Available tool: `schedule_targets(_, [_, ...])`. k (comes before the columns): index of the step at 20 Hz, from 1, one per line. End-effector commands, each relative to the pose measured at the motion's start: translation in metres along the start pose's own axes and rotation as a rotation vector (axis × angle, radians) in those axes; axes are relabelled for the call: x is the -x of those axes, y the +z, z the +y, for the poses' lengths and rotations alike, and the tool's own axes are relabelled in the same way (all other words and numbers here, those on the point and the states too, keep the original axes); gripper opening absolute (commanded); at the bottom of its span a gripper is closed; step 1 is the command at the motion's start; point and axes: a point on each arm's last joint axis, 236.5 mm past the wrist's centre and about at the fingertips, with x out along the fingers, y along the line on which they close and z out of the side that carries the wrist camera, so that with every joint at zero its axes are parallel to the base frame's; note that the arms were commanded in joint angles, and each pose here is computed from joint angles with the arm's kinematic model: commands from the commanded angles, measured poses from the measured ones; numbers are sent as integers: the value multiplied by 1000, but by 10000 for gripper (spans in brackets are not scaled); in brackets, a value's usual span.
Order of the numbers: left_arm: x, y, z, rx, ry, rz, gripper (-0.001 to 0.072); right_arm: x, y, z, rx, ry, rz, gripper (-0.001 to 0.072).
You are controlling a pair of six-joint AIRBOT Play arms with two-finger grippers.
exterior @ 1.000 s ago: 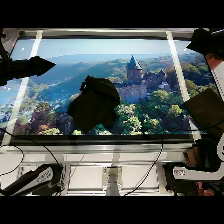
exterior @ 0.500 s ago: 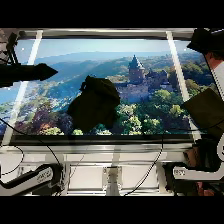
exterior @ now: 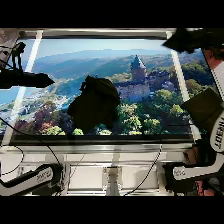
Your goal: Fold the clothes and pants, and hang the long-sleeved shirts on hangers.
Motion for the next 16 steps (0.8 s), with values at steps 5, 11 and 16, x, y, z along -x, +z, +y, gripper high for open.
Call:
schedule_targets(5, [0,-4,2,-11,5,17,7,-154,-69,78,370,83,189,401])
schedule_targets(11, [0,-5,-4,-4,-17,22,7,-245,-88,105,591,-26,92,452])
schedule_targets(16, [0,-11,-7,-5,-30,46,7,-300,-96,86,592,-48,47,470])
